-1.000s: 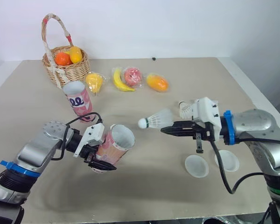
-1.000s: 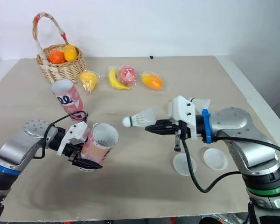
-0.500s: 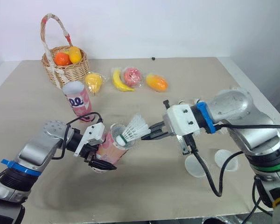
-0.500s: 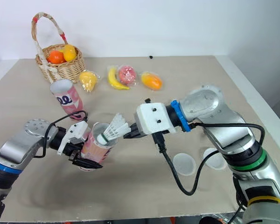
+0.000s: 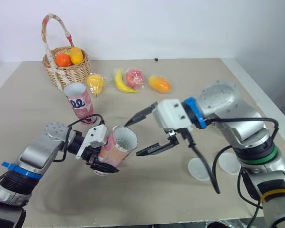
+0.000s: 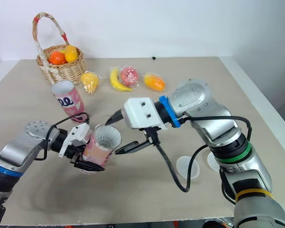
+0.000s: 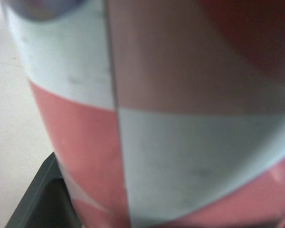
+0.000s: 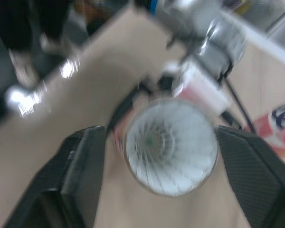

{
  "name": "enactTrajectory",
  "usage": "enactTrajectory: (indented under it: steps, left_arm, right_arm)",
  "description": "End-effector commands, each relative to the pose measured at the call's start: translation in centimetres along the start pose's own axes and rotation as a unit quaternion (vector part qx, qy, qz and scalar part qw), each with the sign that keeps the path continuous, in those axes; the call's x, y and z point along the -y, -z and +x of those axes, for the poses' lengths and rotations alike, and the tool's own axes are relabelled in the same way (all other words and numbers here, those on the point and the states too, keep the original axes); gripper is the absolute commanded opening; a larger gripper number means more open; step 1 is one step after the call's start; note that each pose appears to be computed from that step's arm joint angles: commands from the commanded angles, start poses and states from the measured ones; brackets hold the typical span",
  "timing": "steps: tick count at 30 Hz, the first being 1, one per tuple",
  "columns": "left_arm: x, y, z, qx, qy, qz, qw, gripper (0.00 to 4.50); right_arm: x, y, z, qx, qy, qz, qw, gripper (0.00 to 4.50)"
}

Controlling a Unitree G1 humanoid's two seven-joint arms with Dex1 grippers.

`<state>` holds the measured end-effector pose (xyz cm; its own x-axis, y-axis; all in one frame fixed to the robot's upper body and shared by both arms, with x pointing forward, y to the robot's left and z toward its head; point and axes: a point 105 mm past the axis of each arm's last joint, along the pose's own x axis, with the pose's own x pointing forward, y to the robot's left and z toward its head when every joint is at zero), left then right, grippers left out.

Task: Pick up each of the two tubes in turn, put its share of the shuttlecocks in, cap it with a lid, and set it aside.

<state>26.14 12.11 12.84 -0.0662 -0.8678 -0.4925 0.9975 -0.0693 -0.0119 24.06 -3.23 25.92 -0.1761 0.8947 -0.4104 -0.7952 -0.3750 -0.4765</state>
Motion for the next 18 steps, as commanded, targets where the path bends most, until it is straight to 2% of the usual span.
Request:
enactTrajectory:
  steps: [1, 3, 6, 11, 12, 18]
  left_arm:
    - [-0.5, -0.6, 0.4, -0.005, 0.007, 0.020, 1.000, 3.51]
    - [-0.8, -1.1, 0.3, -0.004, 0.008, 0.026, 1.000, 3.51]
    - [-1.4, -1.9, -0.1, 0.005, 0.006, 0.028, 1.000, 3.51]
    - [-2.0, -2.2, -0.7, 0.000, 0.006, 0.033, 0.999, 3.51]
    - [-2.0, -2.3, -0.7, -0.003, 0.009, 0.036, 0.999, 3.51]
    - [-1.4, -1.6, -0.1, -0.020, 0.044, 0.033, 0.998, 3.51]
  right_arm:
    - [1.4, -0.6, -1.8, 0.049, 0.049, 0.053, 0.996, 3.70]
    - [2.1, -0.1, -1.9, 0.045, 0.072, 0.074, 0.994, 3.70]
    - [2.8, 0.8, -1.5, 0.032, 0.088, 0.092, 0.991, 2.93]
    - [2.8, 1.5, -1.1, 0.030, 0.080, 0.101, 0.991, 0.78]
    - [2.9, 1.6, -1.0, 0.030, 0.076, 0.101, 0.992, 0.12]
    - [2.9, 2.3, 0.5, -0.002, 0.030, 0.077, 0.997, 0.03]
